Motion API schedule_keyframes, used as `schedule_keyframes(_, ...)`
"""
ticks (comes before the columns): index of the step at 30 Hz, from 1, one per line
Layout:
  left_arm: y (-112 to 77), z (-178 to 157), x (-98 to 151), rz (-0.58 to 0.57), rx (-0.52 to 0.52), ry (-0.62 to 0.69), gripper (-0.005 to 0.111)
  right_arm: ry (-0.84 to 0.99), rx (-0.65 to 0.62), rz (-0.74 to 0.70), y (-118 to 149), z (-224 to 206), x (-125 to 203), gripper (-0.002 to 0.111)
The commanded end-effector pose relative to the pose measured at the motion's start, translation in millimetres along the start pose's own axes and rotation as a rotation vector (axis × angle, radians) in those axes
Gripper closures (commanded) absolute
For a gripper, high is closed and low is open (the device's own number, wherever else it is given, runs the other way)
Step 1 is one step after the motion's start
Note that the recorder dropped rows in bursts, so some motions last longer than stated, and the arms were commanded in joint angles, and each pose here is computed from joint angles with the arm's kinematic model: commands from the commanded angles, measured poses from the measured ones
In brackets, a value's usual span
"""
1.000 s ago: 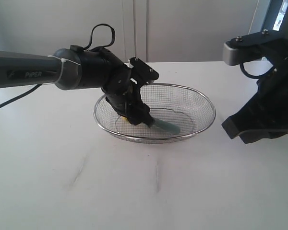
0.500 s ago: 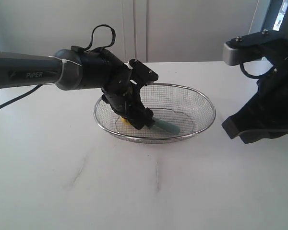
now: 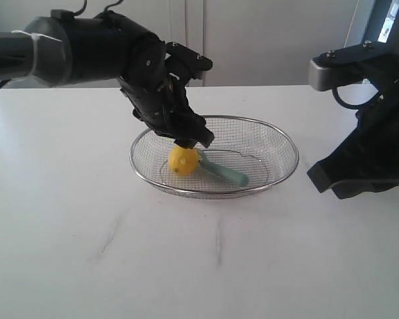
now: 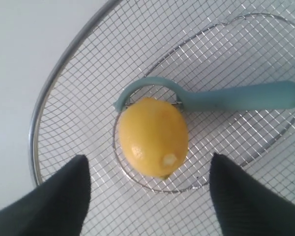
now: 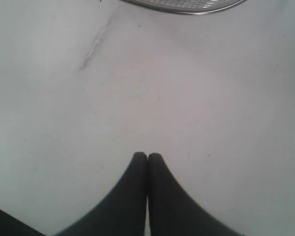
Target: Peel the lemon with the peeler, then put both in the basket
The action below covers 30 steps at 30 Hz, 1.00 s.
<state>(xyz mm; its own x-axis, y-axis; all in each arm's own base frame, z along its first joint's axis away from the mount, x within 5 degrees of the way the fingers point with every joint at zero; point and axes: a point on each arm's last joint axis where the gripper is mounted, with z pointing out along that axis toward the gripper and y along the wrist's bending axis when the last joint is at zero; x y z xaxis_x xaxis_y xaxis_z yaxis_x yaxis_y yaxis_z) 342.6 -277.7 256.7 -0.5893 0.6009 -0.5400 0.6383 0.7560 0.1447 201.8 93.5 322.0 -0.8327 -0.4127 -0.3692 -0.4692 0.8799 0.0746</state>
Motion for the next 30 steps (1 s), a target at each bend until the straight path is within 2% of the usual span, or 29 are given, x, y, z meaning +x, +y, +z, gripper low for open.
schedule_keyframes(1,0.8,-19.3,-0.4,-0.016,0.002,0.017,0.06,-0.001,0.005,-0.002,-0.5,-0.7,2.0,0.108)
schedule_keyframes(5,2.1,-27.5,1.2,-0.018,-0.002,0.038,0.088,-0.001,0.005,-0.002,-0.5,-0.7,2.0,0.108)
schedule_keyframes(9,0.8,-28.4,1.4,-0.03,0.014,0.04,0.106,-0.001,0.005,-0.002,-0.5,-0.7,2.0,0.108)
schedule_keyframes(30,0.3,-28.4,1.4,-0.032,0.02,0.04,0.107,-0.001,0.005,-0.002,-0.5,-0.7,2.0,0.108)
